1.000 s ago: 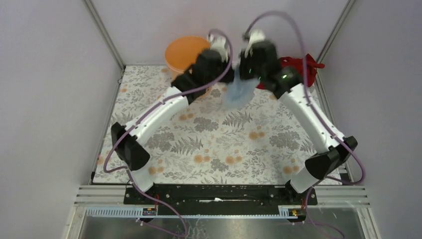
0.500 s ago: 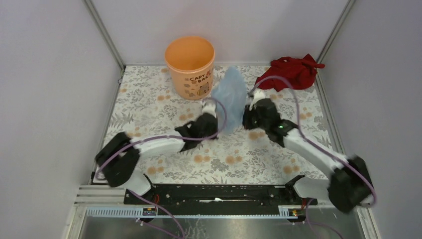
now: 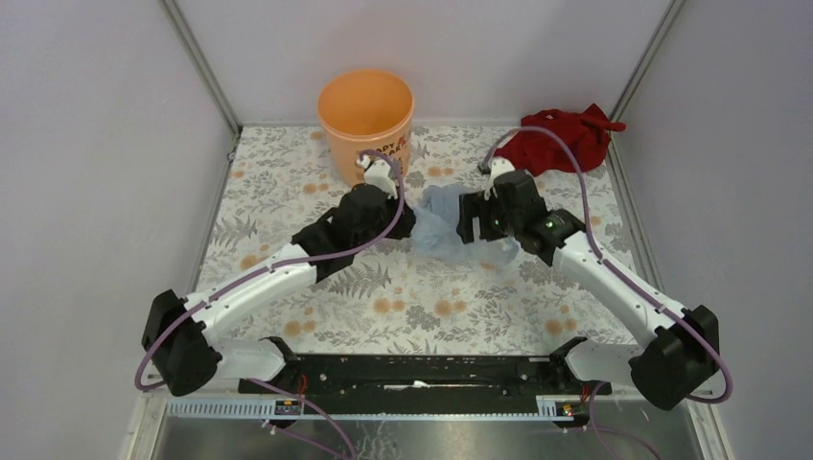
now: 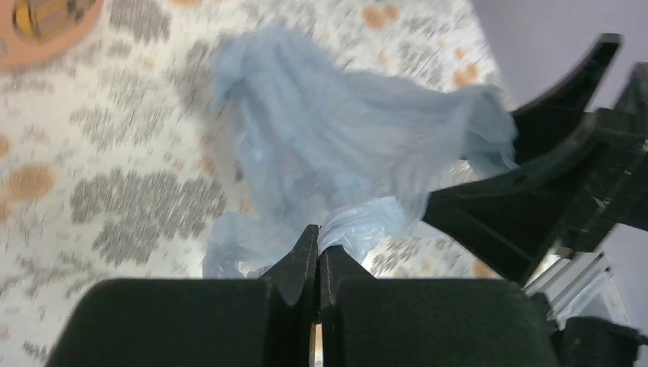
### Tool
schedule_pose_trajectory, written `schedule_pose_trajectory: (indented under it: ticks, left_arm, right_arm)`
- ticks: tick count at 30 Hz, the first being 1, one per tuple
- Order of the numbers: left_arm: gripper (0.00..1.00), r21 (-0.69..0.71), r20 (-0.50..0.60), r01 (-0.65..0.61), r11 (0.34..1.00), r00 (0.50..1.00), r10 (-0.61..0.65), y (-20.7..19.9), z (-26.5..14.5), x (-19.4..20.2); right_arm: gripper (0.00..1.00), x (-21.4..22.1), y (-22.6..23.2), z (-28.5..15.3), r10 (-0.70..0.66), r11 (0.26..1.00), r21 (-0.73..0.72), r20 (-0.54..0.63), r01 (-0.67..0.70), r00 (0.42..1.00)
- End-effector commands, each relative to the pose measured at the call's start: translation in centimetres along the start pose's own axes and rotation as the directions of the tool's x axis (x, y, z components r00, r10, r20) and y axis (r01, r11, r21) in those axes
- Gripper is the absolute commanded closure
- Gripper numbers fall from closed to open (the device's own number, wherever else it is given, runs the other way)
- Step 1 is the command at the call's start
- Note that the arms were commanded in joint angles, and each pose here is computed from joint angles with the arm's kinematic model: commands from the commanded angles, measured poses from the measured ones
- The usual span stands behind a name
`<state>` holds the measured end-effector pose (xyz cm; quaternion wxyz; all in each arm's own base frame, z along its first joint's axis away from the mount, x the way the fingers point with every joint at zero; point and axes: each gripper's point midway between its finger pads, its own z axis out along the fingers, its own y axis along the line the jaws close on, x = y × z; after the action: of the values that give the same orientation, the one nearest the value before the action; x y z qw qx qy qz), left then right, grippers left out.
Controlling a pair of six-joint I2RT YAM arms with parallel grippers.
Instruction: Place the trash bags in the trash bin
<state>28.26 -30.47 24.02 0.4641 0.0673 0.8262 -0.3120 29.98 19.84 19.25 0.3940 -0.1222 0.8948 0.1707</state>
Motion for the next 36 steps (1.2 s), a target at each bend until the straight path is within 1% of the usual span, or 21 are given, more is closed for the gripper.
schedule_pose_trajectory:
  ticks: [1, 5, 8, 10, 12, 14, 15, 17, 20, 23, 26, 27, 29, 30, 31, 32, 33, 34, 35, 36]
  left_arm:
    - [1.0, -0.019, -0.176, 0.057, 0.998, 0.983, -0.06, 3.1, -0.5, 6.4]
    - [1.0, -0.013, -0.201, 0.138, 0.99, 0.97, -0.138, 4.2, -1.6, 7.4]
    - [1.0, -0.019, -0.213, 0.206, 0.978, 0.955, -0.205, 5.2, -2.1, 7.8]
    - [1.0, -0.02, -0.2, 0.23, 0.973, 0.953, -0.229, 5.6, -2.4, 7.6]
    - [1.0, -0.036, -0.196, 0.245, 0.969, 0.949, -0.247, 6.2, -2.6, 7.8]
    - [1.0, -0.038, -0.196, 0.262, 0.964, 0.944, -0.264, 6.6, -2.7, 7.7]
    - [1.0, -0.037, -0.197, 0.27, 0.962, 0.942, -0.272, 6.7, -2.8, 7.7]
    - [1.0, -0.026, -0.195, 0.289, 0.957, 0.938, -0.288, 6.6, -2.9, 7.6]
    - [1.0, 0.006, -0.197, 0.316, 0.949, 0.93, -0.309, 6.2, -3.0, 7.7]
    - [1.0, 0.006, -0.207, 0.334, 0.943, 0.923, -0.325, 6.4, -3.0, 8.1]
    - [1.0, 0.026, -0.218, 0.359, 0.933, 0.913, -0.345, 6.3, -3.1, 8.5]
    - [1.0, 0.034, -0.221, 0.364, 0.931, 0.911, -0.348, 6.2, -3.1, 8.7]
    - [1.0, 0.042, -0.222, 0.383, 0.923, 0.904, -0.366, 6.4, -2.9, 9.1]
    - [1.0, 0.051, -0.206, 0.402, 0.914, 0.9, -0.384, 6.5, -2.6, 8.6]
    - [1.0, 0.072, -0.198, 0.419, 0.905, 0.895, -0.399, 6.3, -2.1, 8.0]
    - [1.0, 0.072, -0.176, 0.448, 0.891, 0.885, -0.431, 6.8, -1.3, 6.7]
    - [1.0, 0.074, -0.152, 0.486, 0.871, 0.868, -0.472, 7.1, -0.2, 4.7]
    - [1.0, 0.08, -0.143, 0.523, 0.848, 0.848, -0.51, 7.1, 1.1, 2.3]
    - [1.0, 0.118, -0.137, 0.543, 0.831, 0.838, -0.528, 6.4, 2.2, -1.0]
    - [1.0, 0.221, -0.101, 0.513, 0.83, 0.858, -0.504, 3.8, 2.8, -7.2]
  right_arm:
    - [0.06, 5.7, -2.2, 0.0, -0.002, 0.998, 0.056, -0.104, 0.008, 0.995]
    - [0.01, 7.4, -2.8, -0.4, 0.034, 0.996, 0.084, -0.123, -0.023, 0.992]
    - [0.0, 9.1, -3.1, -0.7, 0.077, 0.993, 0.099, -0.146, -0.063, 0.986]
    - [0.0, 10.0, -3.6, -1.3, 0.107, 0.988, 0.129, -0.153, -0.087, 0.982]
    - [0.0, 10.7, -3.5, -2.0, 0.142, 0.984, 0.129, -0.164, -0.121, 0.976]
    - [0.0, 11.5, -2.6, -2.6, 0.175, 0.983, 0.084, -0.176, -0.163, 0.969]
    - [0.0, 11.8, -2.5, -2.7, 0.21, 0.977, 0.083, -0.171, -0.198, 0.963]
    - [0.0, 12.4, -1.0, -3.1, 0.265, 0.964, 0.017, -0.188, -0.266, 0.946]
    - [0.0, 13.7, 0.9, -2.5, 0.334, 0.932, -0.078, -0.195, -0.354, 0.922]
    - [0.0, 16.0, 0.8, -1.5, 0.372, 0.917, -0.06, -0.229, -0.395, 0.899]
    - [0.0, 16.3, 1.3, 0.2, 0.415, 0.894, -0.108, -0.171, -0.436, 0.894]
    - [0.02, 16.5, 1.2, 1.0, 0.432, 0.887, -0.11, -0.15, -0.449, 0.889]
    - [0.15, 15.2, 0.8, 2.2, 0.442, 0.887, -0.106, -0.087, -0.449, 0.893]
    - [0.25, 13.6, 0.9, 2.5, 0.428, 0.896, -0.1, -0.059, -0.432, 0.902]
    - [0.4, 11.0, 0.9, 2.6, 0.396, 0.914, -0.088, -0.017, -0.395, 0.918]
    - [0.58, 8.2, 0.6, 2.5, 0.349, 0.936, -0.047, 0.018, -0.348, 0.937]
    - [0.72, 4.3, 0.4, 2.0, 0.284, 0.959, -0.007, 0.074, -0.285, 0.956]
    - [0.86, 0.4, -0.5, 1.4, 0.226, 0.969, 0.073, 0.123, -0.235, 0.966]
    - [0.97, -4.4, -1.6, 0.2, 0.179, 0.967, 0.148, 0.178, -0.206, 0.968]
    - [1.0, -9.0, -3.0, -1.8, 0.144, 0.957, 0.219, 0.216, -0.191, 0.966]
